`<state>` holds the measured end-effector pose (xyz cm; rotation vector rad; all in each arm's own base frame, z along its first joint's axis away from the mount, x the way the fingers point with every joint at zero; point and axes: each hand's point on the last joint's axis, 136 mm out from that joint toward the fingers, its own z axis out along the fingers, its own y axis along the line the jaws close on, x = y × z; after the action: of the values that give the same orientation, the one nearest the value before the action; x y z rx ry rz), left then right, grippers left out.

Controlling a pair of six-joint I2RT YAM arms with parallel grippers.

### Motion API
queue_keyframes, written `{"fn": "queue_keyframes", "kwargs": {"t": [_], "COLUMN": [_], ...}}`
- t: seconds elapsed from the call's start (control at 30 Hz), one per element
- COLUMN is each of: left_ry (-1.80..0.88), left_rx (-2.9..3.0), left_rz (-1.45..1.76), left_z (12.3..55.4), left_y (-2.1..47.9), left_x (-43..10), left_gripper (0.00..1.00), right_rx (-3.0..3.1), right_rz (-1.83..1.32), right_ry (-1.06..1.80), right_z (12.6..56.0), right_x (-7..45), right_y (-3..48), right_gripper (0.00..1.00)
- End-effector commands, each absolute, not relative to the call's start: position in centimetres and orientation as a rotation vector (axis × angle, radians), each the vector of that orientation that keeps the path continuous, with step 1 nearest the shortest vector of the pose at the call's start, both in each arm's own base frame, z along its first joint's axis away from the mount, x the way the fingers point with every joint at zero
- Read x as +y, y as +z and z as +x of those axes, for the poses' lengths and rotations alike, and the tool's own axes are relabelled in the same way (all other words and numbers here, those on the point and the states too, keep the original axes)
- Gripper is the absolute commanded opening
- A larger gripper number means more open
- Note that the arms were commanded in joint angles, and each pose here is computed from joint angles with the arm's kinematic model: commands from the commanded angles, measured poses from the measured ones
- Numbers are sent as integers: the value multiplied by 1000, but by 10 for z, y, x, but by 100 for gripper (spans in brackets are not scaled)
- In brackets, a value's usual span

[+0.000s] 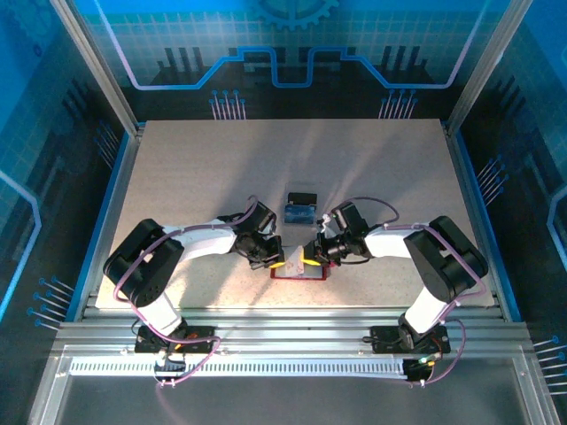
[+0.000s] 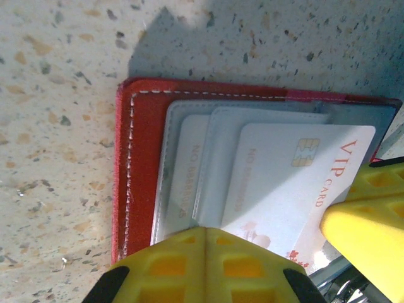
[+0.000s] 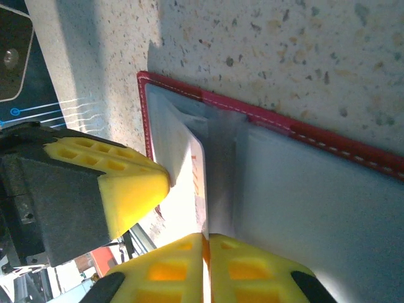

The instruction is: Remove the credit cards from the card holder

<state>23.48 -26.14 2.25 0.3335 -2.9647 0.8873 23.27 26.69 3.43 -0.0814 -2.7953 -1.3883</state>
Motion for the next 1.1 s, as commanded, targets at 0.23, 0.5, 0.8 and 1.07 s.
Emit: {"fn": "queue_keyframes", "kwargs": {"t": [0.23,0.5,0.8,1.07], "left_ry": [818,818,821,880], "left_rx": [-2974,-2978,-2984,-3003], "left_rz": [303,294,296,313], "left_z": [231,232,234,241], "left_y": [19,21,23,36], "left_x": [-259,-259,-260,-264], "left_gripper": [0,0,0,11], "right_rx": [-2812,-2872,-2919,-2889], "right_rz": [-80,-65,-64,-55], "right_ry": [-1390,-1292,-1235,-1264], "right_z": [232,229,228,230], "right_x": [255,236,217,224], "right_y": [40,39,42,41], "right_gripper": [8,7,6,4]}}
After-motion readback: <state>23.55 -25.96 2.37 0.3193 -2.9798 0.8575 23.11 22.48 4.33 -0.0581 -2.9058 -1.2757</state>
